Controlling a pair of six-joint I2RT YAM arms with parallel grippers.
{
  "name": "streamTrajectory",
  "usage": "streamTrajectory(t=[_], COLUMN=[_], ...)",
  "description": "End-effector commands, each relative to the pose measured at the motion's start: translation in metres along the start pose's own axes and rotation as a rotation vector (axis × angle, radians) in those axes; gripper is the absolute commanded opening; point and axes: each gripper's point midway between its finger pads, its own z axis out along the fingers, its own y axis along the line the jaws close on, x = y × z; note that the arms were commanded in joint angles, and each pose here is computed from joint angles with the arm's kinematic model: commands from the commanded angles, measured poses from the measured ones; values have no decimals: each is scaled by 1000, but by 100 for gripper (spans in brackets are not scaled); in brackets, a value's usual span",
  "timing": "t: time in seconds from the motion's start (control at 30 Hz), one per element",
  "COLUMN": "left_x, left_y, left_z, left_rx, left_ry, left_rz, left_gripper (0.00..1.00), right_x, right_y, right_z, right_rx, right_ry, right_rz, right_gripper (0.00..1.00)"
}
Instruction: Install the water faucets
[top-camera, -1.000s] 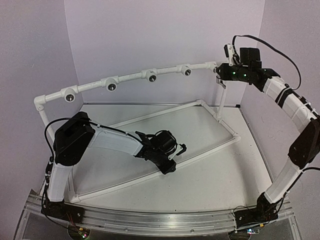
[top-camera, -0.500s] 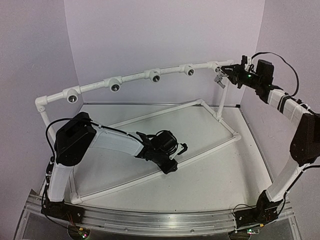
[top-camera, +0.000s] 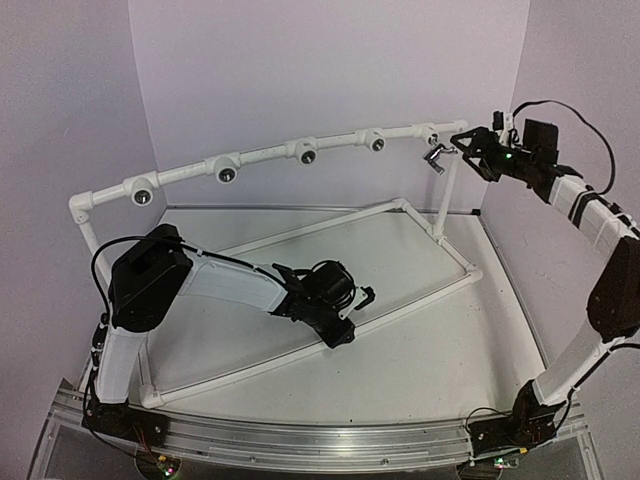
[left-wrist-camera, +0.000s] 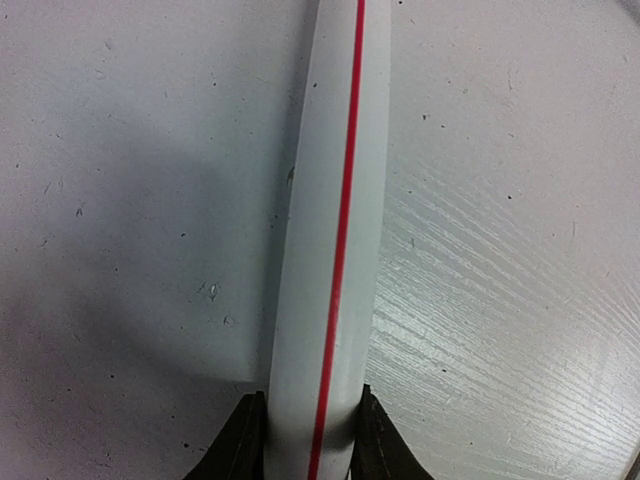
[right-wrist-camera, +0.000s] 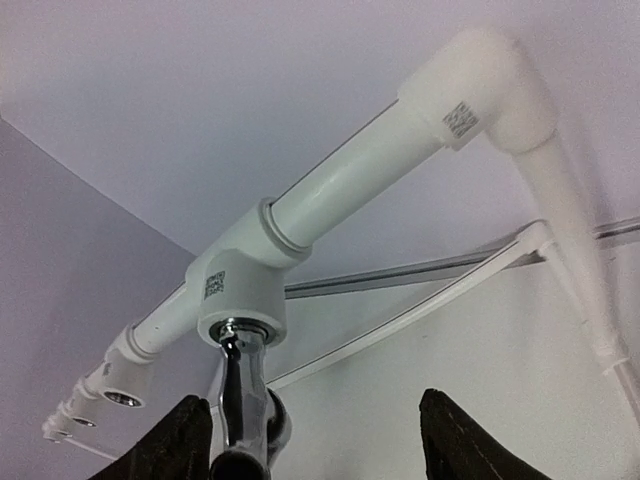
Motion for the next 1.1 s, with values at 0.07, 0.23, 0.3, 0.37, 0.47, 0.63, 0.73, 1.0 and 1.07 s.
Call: streamTrajectory(t=[0.07, 0.23, 0.3, 0.37, 0.47, 0.63, 0.73, 1.0, 1.07], left_x=[138, 136, 136, 136, 135, 135, 135, 136, 135], left_y=[20, 19, 19, 19, 20, 20, 21, 21, 21], left_z=[25, 26, 26, 26, 26, 26, 26, 27, 26], left_rx=[-63, -62, -62, -62, -64, -65, -67, -69, -68], left_ry=[438, 435, 435, 436, 432, 433, 431, 435, 435], left_rz=[-163, -163, -163, -163, -162, -159, -159, -161, -161], left_gripper=[0, 0, 0, 0, 0, 0, 0, 0, 0], right_x=[-2, 15, 13, 14, 13, 14, 7, -4, -4], right_y=[30, 52, 57, 58, 56, 46, 42, 32, 28], right_z=[-32, -14, -9, -2, 10, 26, 27, 29, 31], right_rx=[247, 367, 420, 483, 595, 734, 802, 917, 936], right_ry=[-27, 21, 25, 39, 72, 139, 144, 150, 160], right_rz=[-795, -1159, -1227, -1293, -1390, -1488, -1488, -1454, -1451], right_gripper=[80, 90, 97, 98, 98, 98, 97, 76, 69])
